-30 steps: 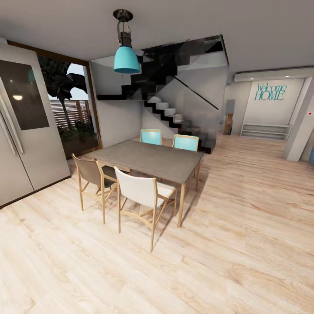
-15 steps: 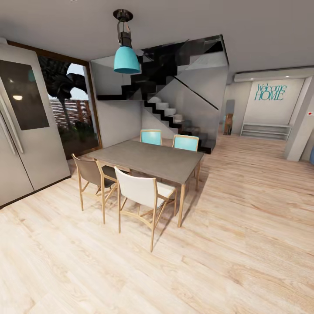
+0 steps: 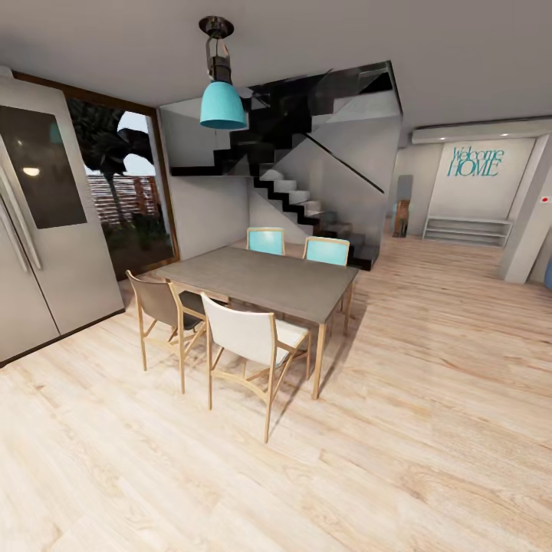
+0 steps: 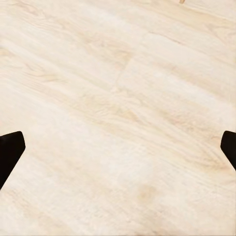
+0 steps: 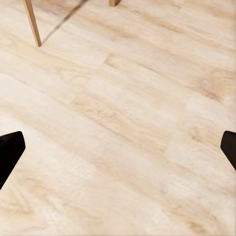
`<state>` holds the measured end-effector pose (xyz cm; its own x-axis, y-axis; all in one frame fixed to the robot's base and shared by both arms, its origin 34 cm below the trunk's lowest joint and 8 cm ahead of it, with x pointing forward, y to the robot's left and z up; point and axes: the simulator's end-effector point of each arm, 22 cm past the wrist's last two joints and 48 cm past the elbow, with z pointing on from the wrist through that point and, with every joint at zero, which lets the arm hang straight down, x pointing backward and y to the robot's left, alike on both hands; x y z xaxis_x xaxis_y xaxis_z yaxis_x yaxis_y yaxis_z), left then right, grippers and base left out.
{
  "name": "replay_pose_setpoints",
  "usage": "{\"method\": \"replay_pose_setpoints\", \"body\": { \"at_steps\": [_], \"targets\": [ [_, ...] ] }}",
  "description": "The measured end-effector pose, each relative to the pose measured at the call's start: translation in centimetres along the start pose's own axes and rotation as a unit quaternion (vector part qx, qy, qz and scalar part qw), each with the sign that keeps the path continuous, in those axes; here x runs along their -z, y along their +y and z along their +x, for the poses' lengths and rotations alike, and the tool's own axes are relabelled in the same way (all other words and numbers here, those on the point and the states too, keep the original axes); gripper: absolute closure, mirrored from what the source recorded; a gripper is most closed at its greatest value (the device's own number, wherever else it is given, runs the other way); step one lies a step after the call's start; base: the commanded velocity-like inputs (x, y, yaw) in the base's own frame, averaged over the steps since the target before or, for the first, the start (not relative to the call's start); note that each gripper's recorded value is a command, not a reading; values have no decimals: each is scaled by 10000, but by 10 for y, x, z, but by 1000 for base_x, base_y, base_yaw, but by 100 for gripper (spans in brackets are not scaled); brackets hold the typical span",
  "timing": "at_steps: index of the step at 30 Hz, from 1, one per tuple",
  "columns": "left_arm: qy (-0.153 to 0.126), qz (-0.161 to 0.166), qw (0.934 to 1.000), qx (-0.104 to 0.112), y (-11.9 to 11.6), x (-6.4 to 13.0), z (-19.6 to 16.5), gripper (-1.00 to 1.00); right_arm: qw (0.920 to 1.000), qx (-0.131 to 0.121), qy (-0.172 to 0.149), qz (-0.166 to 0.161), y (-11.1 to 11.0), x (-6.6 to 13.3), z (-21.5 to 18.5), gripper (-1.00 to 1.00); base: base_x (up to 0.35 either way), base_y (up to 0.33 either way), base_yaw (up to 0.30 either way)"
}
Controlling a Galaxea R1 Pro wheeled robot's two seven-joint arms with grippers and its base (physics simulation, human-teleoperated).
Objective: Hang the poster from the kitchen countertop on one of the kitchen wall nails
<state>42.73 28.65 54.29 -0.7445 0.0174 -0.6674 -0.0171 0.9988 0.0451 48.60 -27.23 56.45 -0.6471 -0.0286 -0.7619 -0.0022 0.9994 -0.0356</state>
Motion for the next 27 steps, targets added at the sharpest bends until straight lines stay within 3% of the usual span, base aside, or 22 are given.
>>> {"method": "replay_pose_setpoints", "body": {
  "at_steps": [7, 27],
  "targets": [
    [6, -9, 10000, -5, 1, 0, 1, -100, 10000, 25, -7, 6, -2, 0, 0, -100, 0, -71, 105],
    [24, -17, 10000, 1, 2, 0, 2, -100, 10000, 29, -9, 2, 0, 0, 0, -100, 0, -9, 283]
  ]
}}
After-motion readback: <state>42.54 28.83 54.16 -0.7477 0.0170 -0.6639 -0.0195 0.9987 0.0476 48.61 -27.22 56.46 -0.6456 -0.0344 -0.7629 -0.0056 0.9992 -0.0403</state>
